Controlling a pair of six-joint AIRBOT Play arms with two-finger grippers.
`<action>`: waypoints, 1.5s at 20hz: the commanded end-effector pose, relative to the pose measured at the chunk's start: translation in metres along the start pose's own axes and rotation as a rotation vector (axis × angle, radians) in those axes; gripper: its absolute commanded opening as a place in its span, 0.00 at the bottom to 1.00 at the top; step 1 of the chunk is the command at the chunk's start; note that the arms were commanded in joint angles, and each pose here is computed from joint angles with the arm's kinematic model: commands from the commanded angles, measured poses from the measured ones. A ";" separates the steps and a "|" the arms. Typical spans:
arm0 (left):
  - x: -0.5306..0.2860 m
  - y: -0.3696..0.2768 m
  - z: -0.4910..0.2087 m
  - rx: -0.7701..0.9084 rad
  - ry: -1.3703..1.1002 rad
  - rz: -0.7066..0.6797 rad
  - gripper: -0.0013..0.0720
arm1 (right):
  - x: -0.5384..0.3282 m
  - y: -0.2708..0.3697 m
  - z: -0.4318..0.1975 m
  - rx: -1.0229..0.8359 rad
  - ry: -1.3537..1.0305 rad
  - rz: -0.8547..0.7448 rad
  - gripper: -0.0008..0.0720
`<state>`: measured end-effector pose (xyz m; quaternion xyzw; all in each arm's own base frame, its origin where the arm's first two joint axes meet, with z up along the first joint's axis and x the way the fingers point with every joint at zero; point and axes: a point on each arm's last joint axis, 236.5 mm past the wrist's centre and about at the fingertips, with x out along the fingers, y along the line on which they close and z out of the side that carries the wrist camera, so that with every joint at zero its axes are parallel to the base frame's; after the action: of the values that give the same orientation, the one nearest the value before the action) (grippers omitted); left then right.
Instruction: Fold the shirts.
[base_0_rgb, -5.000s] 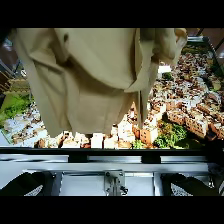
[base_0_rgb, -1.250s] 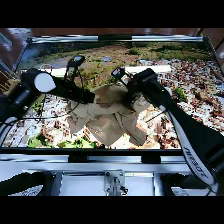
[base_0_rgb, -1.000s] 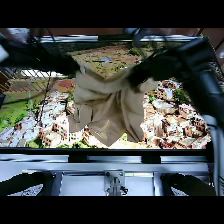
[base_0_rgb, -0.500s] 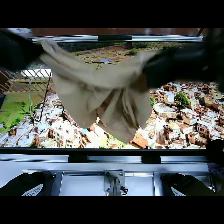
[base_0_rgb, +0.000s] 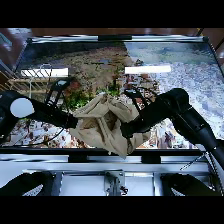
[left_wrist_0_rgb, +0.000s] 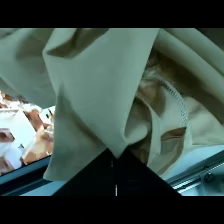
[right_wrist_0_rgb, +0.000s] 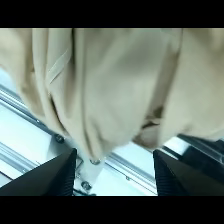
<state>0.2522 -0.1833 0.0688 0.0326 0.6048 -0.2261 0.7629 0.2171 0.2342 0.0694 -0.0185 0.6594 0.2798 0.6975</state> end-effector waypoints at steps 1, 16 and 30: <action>0.009 0.021 -0.028 0.009 0.066 0.079 0.09 | -0.032 0.015 0.052 -0.042 -0.214 0.059 0.82; -0.005 0.020 -0.015 -0.005 -0.033 0.080 0.09 | 0.094 0.061 0.148 -0.762 -0.289 -0.012 0.92; -0.022 -0.004 0.014 -0.002 -0.176 -0.014 0.09 | 0.078 0.060 0.222 -0.681 -0.567 -0.167 0.10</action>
<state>0.2528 -0.1790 0.0832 0.0149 0.5560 -0.2240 0.8003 0.3628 0.4209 0.0295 -0.2345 0.3117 0.4660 0.7942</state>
